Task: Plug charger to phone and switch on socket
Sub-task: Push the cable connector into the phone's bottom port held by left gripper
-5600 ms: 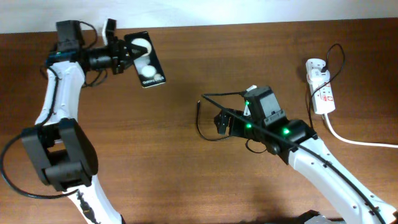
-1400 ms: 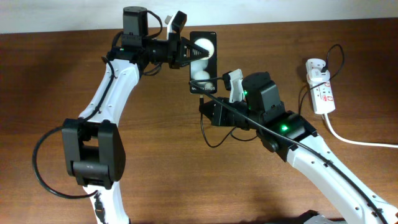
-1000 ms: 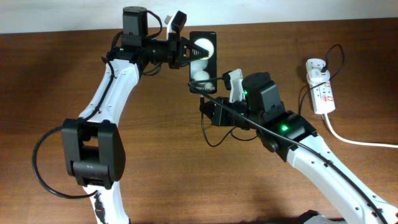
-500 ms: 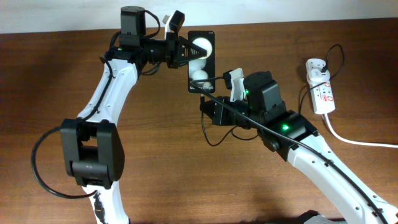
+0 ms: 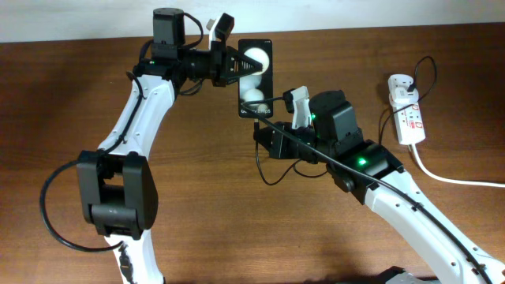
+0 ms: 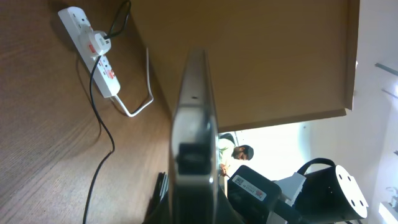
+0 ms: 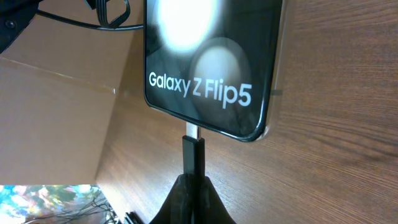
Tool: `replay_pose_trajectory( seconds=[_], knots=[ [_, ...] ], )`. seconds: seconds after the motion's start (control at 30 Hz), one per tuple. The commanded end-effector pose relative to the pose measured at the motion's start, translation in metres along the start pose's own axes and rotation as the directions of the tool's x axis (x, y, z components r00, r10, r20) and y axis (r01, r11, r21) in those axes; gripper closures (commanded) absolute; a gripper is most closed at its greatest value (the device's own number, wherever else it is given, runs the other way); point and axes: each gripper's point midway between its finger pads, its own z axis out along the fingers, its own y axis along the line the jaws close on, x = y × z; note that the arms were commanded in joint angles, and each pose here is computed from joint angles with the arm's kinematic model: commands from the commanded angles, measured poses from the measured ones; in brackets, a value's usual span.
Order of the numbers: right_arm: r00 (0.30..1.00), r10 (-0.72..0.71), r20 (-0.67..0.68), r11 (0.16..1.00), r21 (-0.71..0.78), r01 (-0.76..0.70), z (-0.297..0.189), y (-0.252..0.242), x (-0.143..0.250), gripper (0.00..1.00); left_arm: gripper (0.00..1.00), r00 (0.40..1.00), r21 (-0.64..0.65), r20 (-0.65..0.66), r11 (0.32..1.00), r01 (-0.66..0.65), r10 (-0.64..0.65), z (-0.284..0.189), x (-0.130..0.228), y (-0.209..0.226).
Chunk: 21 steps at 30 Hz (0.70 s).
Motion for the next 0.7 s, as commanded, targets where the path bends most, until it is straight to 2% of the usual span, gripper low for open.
replay_pose_trajectory(
  seconds=[0.0, 0.43, 0.67],
  knots=[
    [1.0, -0.014, 0.015, 1.0, 0.0, 0.014, -0.001, -0.001, -0.004, 0.96, 1.0, 0.998, 0.04, -0.033, 0.998, -0.048, 0.049, 0.005, 0.005, -0.026],
    [0.998, -0.042, 0.053, 0.999, 0.012, 0.042, -0.001, -0.002, -0.012, 0.96, 1.0, 0.998, 0.043, -0.04, 0.998, -0.048, 0.049, 0.008, 0.007, -0.027],
    [0.994, -0.024, 0.108, 1.0, 0.016, 0.022, -0.012, -0.015, -0.034, 0.96, 1.0, 0.998, 0.043, -0.04, 0.998, -0.048, 0.049, 0.008, 0.007, -0.027]
  ],
)
